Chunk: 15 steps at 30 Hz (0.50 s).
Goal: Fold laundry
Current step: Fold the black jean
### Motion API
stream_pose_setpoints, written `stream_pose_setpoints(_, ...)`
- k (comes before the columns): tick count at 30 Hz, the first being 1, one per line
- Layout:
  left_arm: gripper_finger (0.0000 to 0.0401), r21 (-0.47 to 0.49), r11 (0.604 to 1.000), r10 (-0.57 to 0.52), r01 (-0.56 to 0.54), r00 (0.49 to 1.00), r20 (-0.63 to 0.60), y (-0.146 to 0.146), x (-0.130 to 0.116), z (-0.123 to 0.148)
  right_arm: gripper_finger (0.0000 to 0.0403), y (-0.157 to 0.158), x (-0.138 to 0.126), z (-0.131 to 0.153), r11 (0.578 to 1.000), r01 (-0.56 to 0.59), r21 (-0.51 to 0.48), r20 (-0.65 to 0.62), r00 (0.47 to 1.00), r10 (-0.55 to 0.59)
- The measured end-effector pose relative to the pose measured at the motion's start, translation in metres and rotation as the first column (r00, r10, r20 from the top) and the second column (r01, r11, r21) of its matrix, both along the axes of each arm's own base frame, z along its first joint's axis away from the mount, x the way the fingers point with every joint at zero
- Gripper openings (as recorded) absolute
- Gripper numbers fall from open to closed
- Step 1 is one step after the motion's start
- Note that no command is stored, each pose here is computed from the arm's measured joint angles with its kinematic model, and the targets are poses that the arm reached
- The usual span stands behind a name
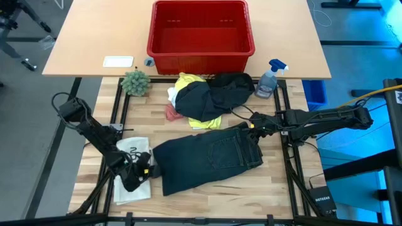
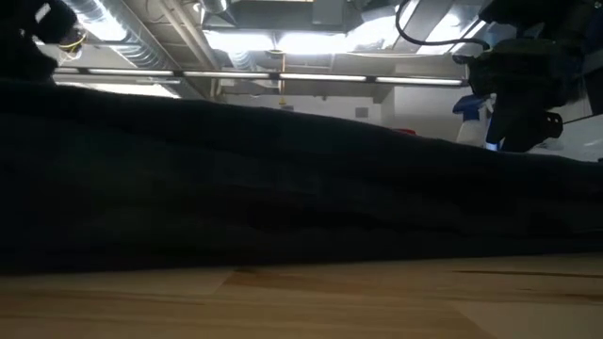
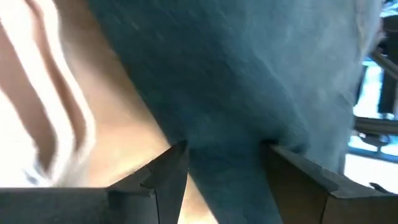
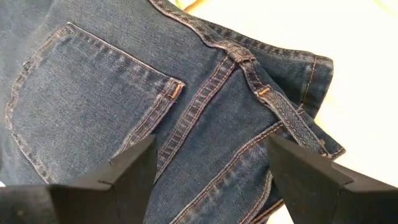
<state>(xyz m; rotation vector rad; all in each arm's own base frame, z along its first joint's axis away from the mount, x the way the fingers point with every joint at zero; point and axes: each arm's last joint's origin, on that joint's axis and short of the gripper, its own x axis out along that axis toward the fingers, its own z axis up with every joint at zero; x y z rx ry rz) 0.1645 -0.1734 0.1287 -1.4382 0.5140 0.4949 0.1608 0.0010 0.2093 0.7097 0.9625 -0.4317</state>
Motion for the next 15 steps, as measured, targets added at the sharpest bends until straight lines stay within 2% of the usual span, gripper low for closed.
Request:
stream_pose_setpoints(4, 0.0196, -0.022, 1.000, -0.010, 0.012, 0.999, 0.050, -0.0075, -0.0040, 0.0032, 0.0289, 0.0001, 0.0000, 0.0000, 1.000, -0.001, 0.002, 0.000, 1.000, 0.001)
stream_pose_setpoints(9, 0.0196, 0.014, 0.996, 0.088, -0.093, 0.976, 0.201, -0.0112, -0.0068, 0.0098, 0.0289, 0.0002, 0.0000, 0.0000, 1.000, -0.004, 0.006, 0.000, 1.000, 0.004)
stream_pose_setpoints(11, 0.0196, 0.023, 0.995, 0.092, -0.098, 0.978, 0.184, -0.0092, -0.0064, 0.0083, 0.0289, 0.0002, 0.0001, 0.0000, 1.000, -0.004, 0.006, 0.001, 1.000, 0.004)
stream_pose_setpoints(15, 0.0196, 0.020, 0.998, 0.058, -0.059, 0.996, 0.074, -0.0018, -0.0019, 0.0026, 0.0289, 0.0001, 0.0002, 0.0001, 1.000, -0.001, 0.001, 0.002, 1.000, 0.001)
